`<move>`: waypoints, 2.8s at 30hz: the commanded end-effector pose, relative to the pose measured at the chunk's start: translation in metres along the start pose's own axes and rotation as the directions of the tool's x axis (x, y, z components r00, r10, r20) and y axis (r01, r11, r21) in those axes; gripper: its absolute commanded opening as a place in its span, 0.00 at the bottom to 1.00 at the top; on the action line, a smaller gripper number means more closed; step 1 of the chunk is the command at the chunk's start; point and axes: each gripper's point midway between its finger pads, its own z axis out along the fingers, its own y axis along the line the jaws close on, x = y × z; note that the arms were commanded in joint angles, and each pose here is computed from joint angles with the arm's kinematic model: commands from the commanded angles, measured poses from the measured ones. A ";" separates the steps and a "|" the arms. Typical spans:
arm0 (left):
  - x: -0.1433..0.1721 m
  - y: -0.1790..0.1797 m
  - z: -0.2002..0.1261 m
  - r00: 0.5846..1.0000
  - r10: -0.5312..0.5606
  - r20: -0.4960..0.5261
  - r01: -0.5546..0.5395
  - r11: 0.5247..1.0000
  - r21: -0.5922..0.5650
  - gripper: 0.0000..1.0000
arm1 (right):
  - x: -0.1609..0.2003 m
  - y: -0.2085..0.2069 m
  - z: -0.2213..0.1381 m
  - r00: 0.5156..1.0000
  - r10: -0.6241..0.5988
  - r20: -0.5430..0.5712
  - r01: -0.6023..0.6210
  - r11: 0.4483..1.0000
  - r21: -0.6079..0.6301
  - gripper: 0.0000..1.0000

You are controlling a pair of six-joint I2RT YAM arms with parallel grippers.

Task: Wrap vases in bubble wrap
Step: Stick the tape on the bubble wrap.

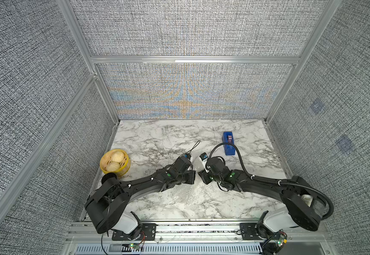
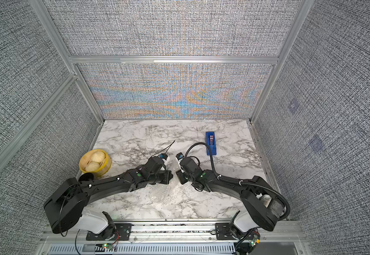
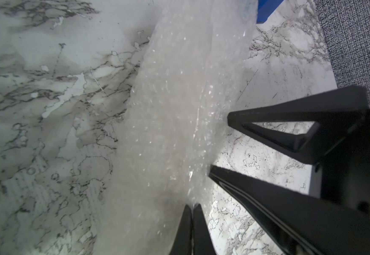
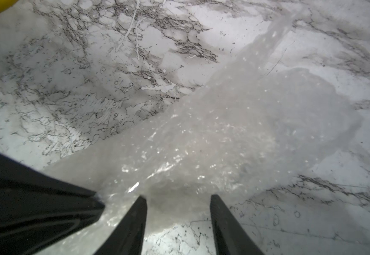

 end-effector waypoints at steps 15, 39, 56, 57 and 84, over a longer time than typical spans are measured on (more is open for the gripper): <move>-0.001 0.005 -0.001 1.000 0.001 0.003 -0.001 0.999 -0.033 0.00 | 0.013 0.004 -0.001 1.000 -0.012 -0.005 0.012 1.000 -0.019 0.40; -0.001 0.004 -0.004 1.000 -0.003 0.021 0.003 1.000 -0.013 0.00 | -0.051 -0.001 -0.014 0.998 0.022 0.061 -0.026 0.998 0.065 0.69; 0.000 -0.001 -0.004 1.000 -0.006 0.022 0.006 1.000 0.018 0.00 | -0.043 -0.010 0.014 0.998 0.063 0.021 -0.066 0.989 0.133 0.74; 0.000 -0.001 -0.003 1.000 -0.005 0.021 0.004 1.000 0.019 0.00 | -0.044 -0.009 0.014 0.997 0.070 0.025 -0.073 0.989 0.126 0.75; -0.012 0.003 -0.020 0.998 -0.007 0.070 0.010 0.999 -0.034 0.25 | -0.055 -0.061 -0.071 0.976 0.149 0.157 -0.169 0.978 0.121 0.79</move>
